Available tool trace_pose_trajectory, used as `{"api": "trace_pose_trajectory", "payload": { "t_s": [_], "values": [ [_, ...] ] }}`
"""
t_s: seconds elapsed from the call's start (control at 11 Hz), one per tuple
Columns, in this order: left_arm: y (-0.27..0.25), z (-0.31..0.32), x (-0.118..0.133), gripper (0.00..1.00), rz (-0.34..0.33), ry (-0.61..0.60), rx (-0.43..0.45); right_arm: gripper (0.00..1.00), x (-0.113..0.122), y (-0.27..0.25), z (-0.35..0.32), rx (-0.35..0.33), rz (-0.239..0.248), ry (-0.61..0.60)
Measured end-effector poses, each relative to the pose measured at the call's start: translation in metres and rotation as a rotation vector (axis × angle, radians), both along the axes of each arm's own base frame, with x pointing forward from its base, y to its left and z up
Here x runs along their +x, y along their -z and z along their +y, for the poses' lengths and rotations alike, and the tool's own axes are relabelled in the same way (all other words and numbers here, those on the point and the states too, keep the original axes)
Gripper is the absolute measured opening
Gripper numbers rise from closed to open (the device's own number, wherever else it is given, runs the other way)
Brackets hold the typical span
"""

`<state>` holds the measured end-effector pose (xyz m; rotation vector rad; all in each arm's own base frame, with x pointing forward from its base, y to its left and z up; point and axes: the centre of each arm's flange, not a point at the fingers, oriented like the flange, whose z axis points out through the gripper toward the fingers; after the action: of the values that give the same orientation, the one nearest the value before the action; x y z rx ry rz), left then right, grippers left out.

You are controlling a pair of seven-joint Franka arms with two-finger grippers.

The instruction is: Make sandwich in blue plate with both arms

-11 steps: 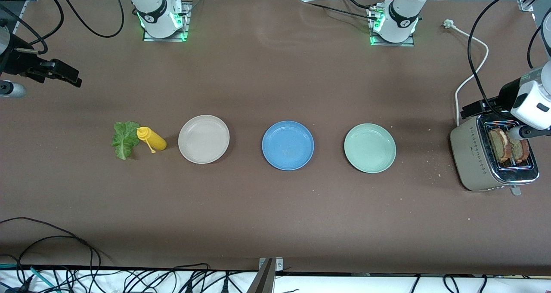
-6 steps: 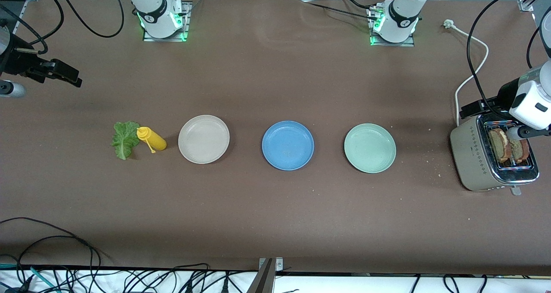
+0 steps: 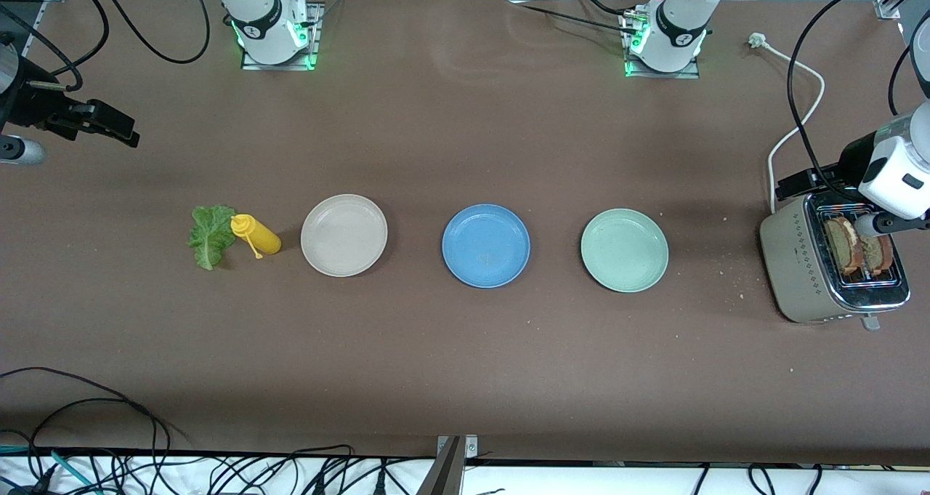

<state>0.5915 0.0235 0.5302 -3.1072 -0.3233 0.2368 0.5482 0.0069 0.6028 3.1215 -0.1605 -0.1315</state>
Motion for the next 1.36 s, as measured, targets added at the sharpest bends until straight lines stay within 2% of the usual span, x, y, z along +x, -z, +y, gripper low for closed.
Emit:
{"api": "trace_pose_trajectory", "payload": {
  "t_s": [1.09,1.36],
  "values": [
    [0.002,0.001,0.0,1.0,0.003,-0.002,0.0,1.0,0.0,0.0,0.001,0.0,0.0,-0.002],
    [-0.001,0.037,-0.002,1.0,-0.005,-0.035,0.0,1.0,0.0,0.0,0.002,0.0,-0.001,-0.003]
  ]
}}
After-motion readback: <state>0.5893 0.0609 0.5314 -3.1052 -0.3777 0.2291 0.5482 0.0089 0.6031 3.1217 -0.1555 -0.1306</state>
